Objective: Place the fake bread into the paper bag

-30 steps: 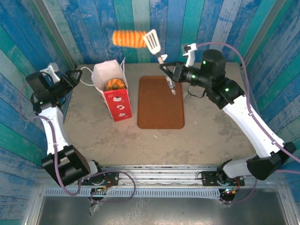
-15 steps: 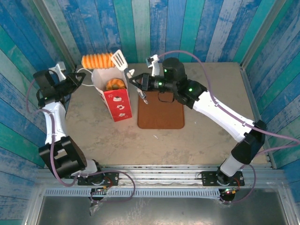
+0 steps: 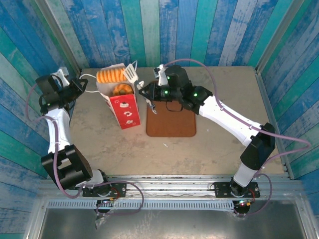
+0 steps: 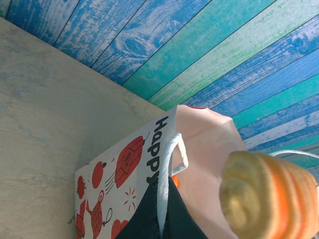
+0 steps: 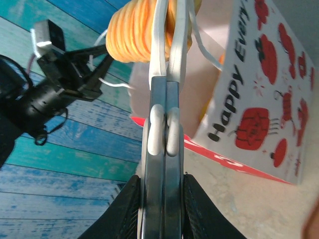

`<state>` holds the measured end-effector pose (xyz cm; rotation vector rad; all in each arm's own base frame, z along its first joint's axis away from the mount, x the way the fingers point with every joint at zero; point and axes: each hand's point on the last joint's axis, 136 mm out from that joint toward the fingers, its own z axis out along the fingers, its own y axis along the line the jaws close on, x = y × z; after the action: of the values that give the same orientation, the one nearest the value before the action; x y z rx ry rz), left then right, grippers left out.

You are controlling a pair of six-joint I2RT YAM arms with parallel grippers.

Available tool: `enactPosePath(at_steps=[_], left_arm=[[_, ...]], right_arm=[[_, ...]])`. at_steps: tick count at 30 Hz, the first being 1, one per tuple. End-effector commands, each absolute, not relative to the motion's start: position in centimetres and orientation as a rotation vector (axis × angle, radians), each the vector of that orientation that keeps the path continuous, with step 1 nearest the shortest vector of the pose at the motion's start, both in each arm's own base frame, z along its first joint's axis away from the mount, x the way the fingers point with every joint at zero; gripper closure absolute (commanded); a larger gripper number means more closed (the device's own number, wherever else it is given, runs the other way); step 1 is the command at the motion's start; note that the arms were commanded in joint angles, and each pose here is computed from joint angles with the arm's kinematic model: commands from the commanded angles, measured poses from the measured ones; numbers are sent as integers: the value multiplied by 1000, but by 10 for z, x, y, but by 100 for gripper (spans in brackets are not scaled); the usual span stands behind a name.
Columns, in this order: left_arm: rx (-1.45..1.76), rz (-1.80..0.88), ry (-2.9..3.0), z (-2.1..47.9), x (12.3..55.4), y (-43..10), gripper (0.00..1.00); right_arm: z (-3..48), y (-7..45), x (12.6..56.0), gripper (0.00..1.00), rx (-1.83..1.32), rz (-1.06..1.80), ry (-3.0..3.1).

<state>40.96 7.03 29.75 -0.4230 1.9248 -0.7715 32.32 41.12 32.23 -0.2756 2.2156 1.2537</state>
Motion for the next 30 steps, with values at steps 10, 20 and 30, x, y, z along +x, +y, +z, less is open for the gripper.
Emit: enactPosePath(at_steps=[10, 20, 30], left_arm=[[-374, -737, 1871, 321, 401, 67, 100], [-369, -743, 1873, 321, 401, 66, 100], [-360, -761, 1869, 323, 401, 64, 99]], right_arm=[[307, 401, 328, 96, -327, 1119, 2273], [310, 400, 327, 70, -340, 1119, 2265], [318, 399, 329, 59, -332, 1125, 2241]])
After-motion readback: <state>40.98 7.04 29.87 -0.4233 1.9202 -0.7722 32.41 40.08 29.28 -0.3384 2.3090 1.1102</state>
